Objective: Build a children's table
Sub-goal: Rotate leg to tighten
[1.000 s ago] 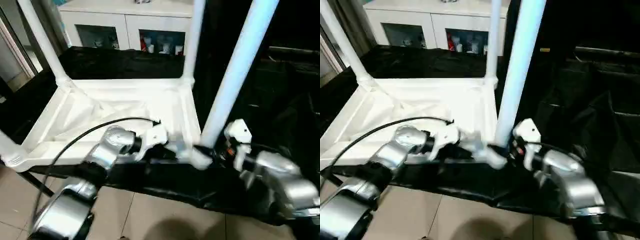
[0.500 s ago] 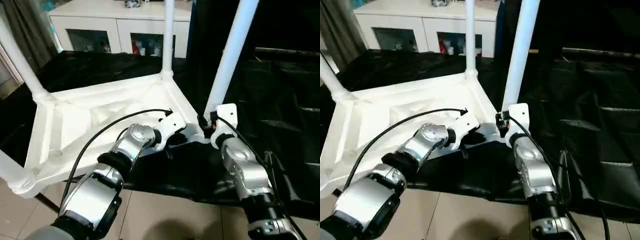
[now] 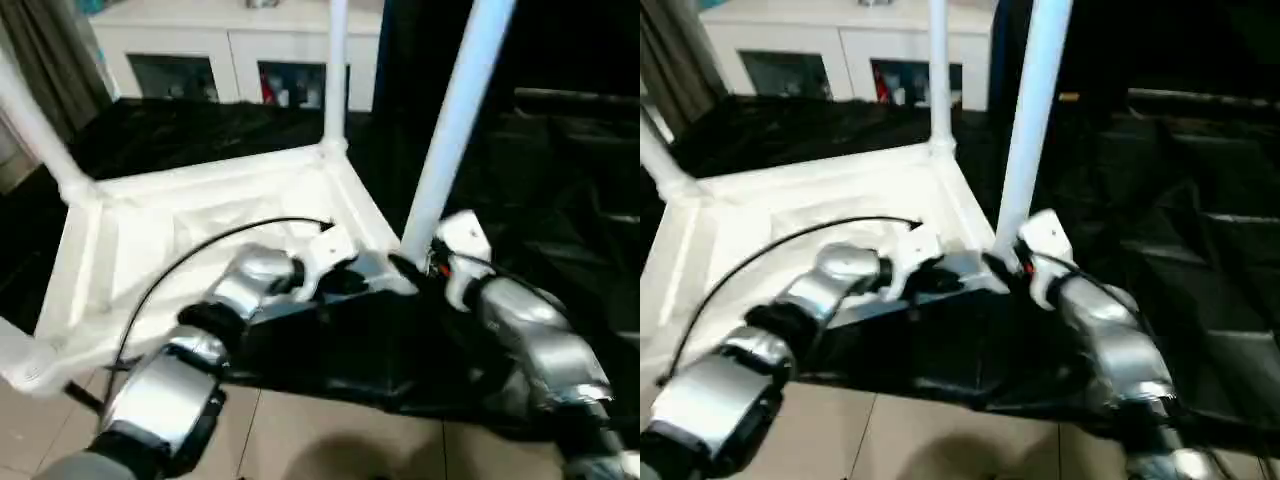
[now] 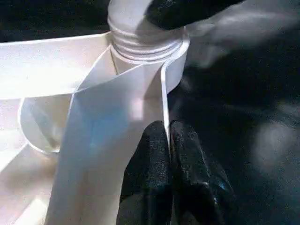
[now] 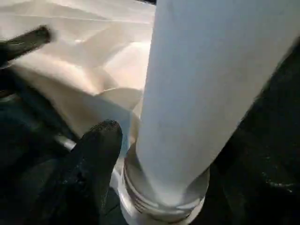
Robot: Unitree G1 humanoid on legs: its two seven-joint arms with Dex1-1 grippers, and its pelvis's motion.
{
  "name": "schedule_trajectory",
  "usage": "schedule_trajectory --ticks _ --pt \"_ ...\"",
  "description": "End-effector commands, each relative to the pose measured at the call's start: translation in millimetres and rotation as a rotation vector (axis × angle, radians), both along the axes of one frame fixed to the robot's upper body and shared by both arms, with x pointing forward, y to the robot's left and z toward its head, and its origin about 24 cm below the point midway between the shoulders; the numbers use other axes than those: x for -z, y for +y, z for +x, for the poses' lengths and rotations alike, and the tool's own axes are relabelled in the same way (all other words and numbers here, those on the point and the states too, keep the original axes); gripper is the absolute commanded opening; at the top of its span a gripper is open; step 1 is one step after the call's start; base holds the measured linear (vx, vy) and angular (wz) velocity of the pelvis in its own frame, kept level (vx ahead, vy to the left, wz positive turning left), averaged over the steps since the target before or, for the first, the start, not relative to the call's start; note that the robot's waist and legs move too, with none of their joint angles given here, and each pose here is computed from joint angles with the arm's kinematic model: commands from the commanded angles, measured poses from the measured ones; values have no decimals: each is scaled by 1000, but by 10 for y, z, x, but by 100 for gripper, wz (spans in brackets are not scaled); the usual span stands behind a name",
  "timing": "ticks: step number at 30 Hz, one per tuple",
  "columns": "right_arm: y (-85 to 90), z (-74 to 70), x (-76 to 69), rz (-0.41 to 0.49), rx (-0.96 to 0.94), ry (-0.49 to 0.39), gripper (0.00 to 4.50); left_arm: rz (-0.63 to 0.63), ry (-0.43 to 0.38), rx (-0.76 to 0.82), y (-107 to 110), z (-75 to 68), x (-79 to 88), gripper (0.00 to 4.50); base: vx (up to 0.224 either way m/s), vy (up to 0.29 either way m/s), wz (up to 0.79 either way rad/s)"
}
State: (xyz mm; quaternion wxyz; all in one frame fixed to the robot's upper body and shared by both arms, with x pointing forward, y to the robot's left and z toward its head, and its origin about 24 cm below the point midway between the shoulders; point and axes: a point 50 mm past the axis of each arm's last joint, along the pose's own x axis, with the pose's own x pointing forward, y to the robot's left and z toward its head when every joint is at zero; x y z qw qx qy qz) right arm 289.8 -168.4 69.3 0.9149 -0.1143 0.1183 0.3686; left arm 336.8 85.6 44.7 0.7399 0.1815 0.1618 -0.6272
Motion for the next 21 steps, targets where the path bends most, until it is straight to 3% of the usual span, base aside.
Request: schedule_trajectory --ticks 1,7,14,21 --pt "67 -124 -28 38 -153 62 317 21 53 173 66 -134 30 0 0 0 0" --pt "20 -187 -37 34 -230 113 317 -10 94 225 161 -183 -9 0 0 0 0" --pt "41 -211 -43 51 -275 137 247 -23 97 234 158 -197 -23 0 0 0 0" --pt "43 -223 -19 44 -294 155 210 -33 117 244 154 -230 -21 0 0 0 0"
